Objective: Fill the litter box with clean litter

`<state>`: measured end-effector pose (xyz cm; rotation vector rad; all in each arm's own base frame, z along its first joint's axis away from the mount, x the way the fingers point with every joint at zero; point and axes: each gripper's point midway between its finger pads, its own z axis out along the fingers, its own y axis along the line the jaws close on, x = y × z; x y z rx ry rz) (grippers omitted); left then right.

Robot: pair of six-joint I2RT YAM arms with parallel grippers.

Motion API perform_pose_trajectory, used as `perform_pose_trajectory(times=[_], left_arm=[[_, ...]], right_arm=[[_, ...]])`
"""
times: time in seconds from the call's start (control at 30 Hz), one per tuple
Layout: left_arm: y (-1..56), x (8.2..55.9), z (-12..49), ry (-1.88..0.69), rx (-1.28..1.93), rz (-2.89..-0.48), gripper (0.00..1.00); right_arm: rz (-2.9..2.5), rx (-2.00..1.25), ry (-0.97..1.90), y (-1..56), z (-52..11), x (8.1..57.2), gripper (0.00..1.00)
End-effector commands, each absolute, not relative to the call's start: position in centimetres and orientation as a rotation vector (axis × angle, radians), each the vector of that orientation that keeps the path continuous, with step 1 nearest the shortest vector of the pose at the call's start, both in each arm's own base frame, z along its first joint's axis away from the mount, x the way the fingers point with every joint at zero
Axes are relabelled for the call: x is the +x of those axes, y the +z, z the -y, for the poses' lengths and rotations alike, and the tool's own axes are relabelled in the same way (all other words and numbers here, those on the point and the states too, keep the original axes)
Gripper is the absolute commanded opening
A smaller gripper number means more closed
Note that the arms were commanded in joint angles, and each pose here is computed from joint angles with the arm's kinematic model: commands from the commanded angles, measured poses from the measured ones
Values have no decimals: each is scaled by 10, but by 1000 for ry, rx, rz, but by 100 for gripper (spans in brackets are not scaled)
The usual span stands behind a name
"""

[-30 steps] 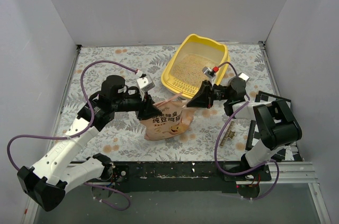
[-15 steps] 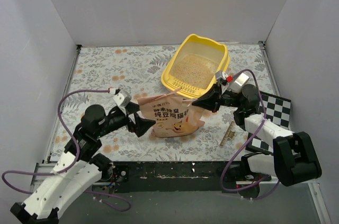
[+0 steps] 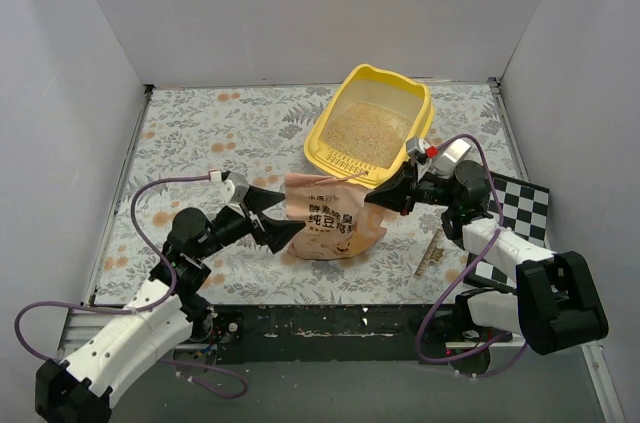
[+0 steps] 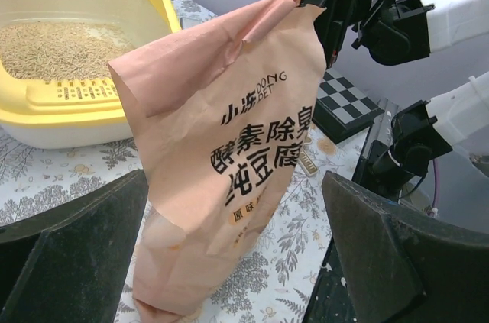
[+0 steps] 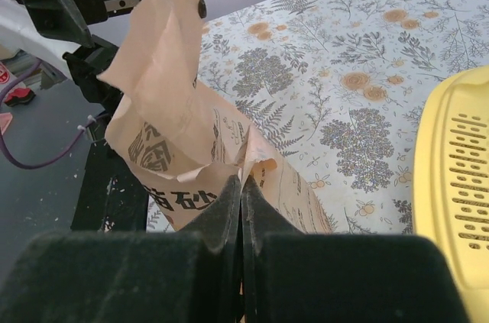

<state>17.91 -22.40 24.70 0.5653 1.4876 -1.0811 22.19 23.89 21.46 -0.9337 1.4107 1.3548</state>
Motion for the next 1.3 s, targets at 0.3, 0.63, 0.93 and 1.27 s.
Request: perform_pose_trajectory(times=[0.3,0.63,0.93,1.27], left_arm=[[246,200,223,-981,561,-1525,98],[239,188,239,-1118,610,-1469,98],[238,200,258,-1171,673,-1453,98],[246,204,268,-1234,712,-1417,89]], right_arm=[[-1242,-974,1248,251,-237,223,1],[-1234,-980,1271,251,-238,222,1],[-1236,-990,1274,249,-239,221,1],[-1251,-990,1280,245,-240,221,1]])
